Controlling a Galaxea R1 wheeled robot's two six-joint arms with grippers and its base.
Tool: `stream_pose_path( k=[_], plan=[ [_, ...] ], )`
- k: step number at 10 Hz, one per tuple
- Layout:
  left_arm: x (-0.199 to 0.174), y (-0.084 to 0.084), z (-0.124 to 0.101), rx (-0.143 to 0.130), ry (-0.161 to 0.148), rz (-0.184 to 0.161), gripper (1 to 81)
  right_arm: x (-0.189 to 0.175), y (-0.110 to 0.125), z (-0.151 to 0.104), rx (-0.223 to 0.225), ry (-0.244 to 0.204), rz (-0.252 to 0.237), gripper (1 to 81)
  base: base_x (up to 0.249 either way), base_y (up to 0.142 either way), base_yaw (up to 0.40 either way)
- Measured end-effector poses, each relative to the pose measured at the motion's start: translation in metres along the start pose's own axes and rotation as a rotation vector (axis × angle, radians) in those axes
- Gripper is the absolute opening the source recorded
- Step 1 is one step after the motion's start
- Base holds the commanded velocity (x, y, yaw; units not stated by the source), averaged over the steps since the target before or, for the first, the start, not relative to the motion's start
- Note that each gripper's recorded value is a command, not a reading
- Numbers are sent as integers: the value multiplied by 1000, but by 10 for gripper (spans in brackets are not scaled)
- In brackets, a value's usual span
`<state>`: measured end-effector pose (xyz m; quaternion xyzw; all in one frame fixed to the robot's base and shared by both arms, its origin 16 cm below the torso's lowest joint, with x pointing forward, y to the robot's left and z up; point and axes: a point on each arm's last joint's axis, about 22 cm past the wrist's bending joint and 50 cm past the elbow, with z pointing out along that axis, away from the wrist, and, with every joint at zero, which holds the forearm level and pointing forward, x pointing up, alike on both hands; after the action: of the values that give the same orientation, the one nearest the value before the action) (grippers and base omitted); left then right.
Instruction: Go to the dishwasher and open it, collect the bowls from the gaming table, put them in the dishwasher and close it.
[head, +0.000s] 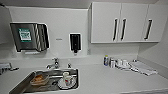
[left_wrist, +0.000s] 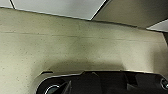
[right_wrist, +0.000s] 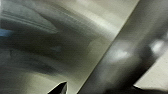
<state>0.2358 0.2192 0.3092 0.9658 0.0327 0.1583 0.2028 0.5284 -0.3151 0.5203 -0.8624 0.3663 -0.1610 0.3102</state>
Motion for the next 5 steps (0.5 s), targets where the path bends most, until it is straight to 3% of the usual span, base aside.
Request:
stream_pose_path(
  k=[3, 5],
  plan=[
    [1, -2, -1, 4, 2, 2, 811, 15, -5, 8, 15, 54, 4, 811, 0, 0, 0],
    [1, -2, -1, 3, 3, 2, 811, 15, -2, 8, 24, 66, 11, 811, 0, 0, 0]
  ],
)
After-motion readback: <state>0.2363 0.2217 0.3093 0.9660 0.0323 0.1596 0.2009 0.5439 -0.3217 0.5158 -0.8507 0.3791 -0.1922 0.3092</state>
